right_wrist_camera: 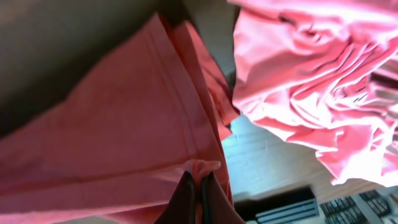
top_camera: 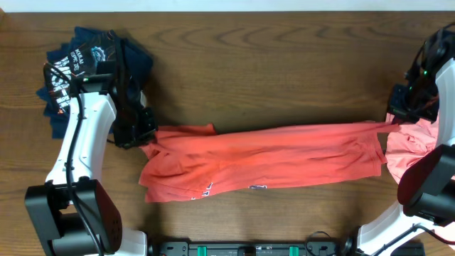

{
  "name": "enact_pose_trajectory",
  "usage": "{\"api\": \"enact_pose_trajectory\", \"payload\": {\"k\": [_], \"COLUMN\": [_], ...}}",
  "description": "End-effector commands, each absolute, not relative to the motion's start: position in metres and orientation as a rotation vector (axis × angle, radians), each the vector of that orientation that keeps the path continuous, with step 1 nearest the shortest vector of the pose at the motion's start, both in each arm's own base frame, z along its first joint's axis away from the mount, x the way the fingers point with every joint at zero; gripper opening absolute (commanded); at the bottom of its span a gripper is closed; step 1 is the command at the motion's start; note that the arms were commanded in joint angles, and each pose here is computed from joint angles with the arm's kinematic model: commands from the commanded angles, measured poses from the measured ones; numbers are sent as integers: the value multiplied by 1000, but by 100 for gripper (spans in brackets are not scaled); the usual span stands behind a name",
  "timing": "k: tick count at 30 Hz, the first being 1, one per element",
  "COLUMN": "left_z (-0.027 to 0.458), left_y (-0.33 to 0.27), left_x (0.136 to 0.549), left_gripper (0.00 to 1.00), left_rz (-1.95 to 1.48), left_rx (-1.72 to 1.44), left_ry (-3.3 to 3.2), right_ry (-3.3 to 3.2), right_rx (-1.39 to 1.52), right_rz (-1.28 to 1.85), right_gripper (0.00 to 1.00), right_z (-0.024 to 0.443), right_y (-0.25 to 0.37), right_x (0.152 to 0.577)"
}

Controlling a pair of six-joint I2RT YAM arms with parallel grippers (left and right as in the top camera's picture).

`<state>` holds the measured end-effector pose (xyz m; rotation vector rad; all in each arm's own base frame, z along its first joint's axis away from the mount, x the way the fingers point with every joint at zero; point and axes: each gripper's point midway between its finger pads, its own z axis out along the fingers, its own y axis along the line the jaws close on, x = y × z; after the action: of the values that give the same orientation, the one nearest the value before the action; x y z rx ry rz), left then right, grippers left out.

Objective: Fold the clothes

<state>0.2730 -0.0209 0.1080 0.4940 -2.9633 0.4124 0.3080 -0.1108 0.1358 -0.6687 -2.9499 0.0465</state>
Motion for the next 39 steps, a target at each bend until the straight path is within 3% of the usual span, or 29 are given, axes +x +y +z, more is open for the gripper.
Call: {"api": "enact_pose_trajectory", "payload": {"k": [1,13,15,16,17,18,19,20,21,27,31,39], "left_z": [110,104,104,105,105,106,107,107,107,114,123,111], "left_y": [-19,-22,-20,-17,-15,-15,-15,-15,-15,-15,-44,-89], "left_x": [264,225,216,213,210,208,206,205,206,229,276,325], "left_gripper": [6,6,6,6,6,17,40,51,56,58,57,66], "left_rz": [398,358,326,298,279,273,272,271,272,306,599,683], "left_rx": [505,508,505,502,500,498,498,498,499,503,473,237], "left_ry": [-2931,-2772,-2744,-2735,-2729,-2719,-2710,-2707,-2710,-2800,-2941,-3160], "right_ry": [-2897,-2764,-2764,-2764,-2763,-2763,-2764,-2765,-2768,-2820,-2851,-2849], "right_rx": [-624,-651,-650,-650,-650,-650,-651,-653,-657,-565,-509,-466], "right_rz": [83,244,245,245,245,244,239,228,204,-7,-167,-206], "right_gripper": [1,3,16,29,35,35,35,35,34,30,30,39], "right_z": [124,101,101,101,101,101,100,100,100,97,93,86], "right_y": [-113,-126,-127,-127,-127,-126,-126,-125,-122,-99,-80,-66], "right_x": [291,258,258,258,258,258,258,259,260,270,278,279]}}
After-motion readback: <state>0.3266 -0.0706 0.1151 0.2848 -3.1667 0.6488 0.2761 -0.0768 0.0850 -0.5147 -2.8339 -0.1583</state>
